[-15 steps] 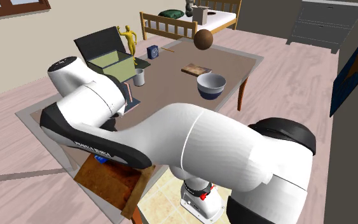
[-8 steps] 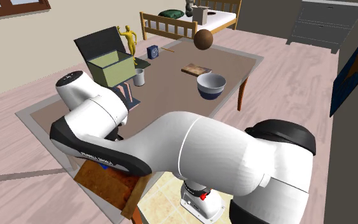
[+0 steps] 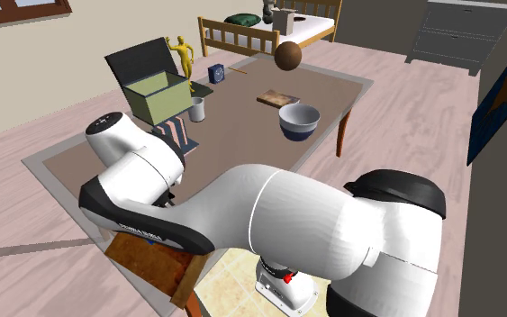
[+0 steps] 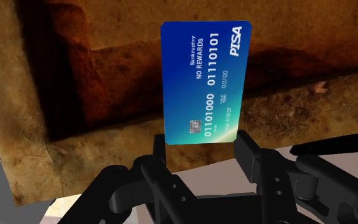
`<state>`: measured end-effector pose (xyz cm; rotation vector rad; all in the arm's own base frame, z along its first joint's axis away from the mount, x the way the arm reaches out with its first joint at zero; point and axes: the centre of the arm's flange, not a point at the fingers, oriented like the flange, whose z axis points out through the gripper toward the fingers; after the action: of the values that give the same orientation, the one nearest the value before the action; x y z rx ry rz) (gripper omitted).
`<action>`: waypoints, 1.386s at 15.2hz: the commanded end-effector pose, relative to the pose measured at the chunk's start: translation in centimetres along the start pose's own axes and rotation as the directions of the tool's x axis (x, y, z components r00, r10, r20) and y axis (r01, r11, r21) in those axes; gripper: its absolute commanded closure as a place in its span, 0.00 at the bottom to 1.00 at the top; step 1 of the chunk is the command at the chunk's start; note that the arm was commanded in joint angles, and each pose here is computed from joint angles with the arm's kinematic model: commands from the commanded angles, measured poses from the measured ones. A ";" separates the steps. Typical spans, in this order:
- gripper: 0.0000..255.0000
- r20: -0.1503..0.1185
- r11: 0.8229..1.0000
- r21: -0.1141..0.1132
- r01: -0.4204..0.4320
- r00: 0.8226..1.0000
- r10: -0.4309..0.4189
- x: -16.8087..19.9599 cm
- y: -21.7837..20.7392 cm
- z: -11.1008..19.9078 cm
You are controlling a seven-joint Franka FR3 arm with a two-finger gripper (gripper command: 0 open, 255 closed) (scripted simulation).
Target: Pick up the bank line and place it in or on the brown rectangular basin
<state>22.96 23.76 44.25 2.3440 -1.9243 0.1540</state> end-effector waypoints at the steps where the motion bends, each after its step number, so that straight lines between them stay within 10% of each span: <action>1: 1.00 0.000 1.000 -0.011 -0.001 1.000 0.001 0.0 0.1 0.5; 4: 1.00 0.000 1.000 -0.011 -0.001 1.000 0.001 0.0 0.1 0.5; 5: 0.00 0.000 1.000 -0.011 -0.001 1.000 0.001 -0.2 0.1 0.5; 21: 0.00 0.000 1.000 -0.011 -0.001 1.000 0.001 0.0 0.0 -4.5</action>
<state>22.86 24.43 48.64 2.3359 -1.9208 0.1431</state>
